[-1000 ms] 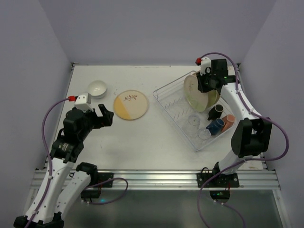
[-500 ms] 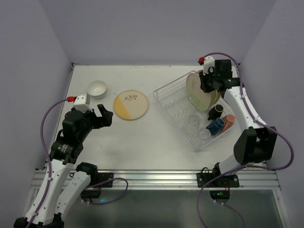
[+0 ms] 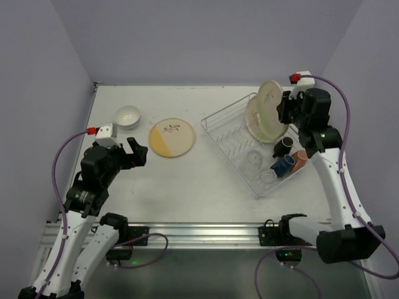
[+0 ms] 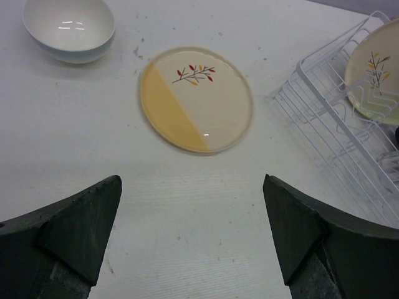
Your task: Unload the mixed dishes from the dish rack
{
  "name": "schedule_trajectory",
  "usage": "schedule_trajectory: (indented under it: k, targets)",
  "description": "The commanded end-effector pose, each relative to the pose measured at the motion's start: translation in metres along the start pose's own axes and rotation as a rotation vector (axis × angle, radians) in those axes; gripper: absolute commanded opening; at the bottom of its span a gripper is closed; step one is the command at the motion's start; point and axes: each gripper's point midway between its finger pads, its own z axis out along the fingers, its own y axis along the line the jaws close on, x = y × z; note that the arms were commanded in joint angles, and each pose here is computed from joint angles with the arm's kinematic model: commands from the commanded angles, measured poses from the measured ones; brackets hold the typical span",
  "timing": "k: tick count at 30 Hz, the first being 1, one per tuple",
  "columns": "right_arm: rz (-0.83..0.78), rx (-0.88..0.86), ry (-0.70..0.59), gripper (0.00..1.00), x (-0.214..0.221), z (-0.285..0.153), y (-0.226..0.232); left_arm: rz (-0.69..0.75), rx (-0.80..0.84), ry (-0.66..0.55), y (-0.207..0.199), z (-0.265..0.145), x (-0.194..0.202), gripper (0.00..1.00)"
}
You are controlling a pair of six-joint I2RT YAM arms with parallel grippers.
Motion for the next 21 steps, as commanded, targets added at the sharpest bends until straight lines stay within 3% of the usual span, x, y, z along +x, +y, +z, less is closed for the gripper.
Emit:
schedule_trajectory:
  k: [1, 4, 7, 8, 10, 11, 12, 15, 21]
  targets:
    - [0.271, -0.029, -0.388, 0.0, -0.083, -0.05, 0.007, 0.012, 0.026, -0.04, -0.007, 0.0, -0.014, 1.0]
    - [0.463, -0.117, -0.491, 0.0, -0.087, -0.077, 0.021, -0.053, 0.166, -0.018, -0.035, 0.004, -0.013, 1.0]
    - [0.631, -0.251, -0.527, 0.0, -0.08, -0.099, 0.041, -0.136, 0.508, 0.039, -0.094, 0.005, -0.003, 1.0]
    - [0.668, -0.283, -0.521, 0.0, -0.072, -0.098, 0.047, -0.176, 0.636, -0.029, -0.116, 0.001, -0.022, 1.0]
    - [0.768, -0.398, -0.553, 0.0, -0.076, -0.118, 0.061, -0.272, 0.8, 0.094, -0.141, 0.007, -0.002, 1.0]
    - [0.802, -0.431, -0.525, 0.0, -0.062, -0.113, 0.067, -0.255, 0.897, 0.036, -0.157, 0.003, -0.016, 1.0]
    - [0.858, -0.473, -0.525, 0.0, -0.062, -0.119, 0.072, -0.271, 0.94, 0.113, -0.174, 0.011, 0.0, 1.0]
    - [0.927, -0.573, -0.54, 0.0, -0.054, -0.135, 0.082, -0.267, 0.974, 0.184, -0.21, 0.025, 0.011, 1.0]
    - [0.956, -0.754, -0.468, 0.0, -0.04, -0.15, 0.109, -0.368, 1.097, 0.181, -0.242, 0.033, 0.0, 1.0]
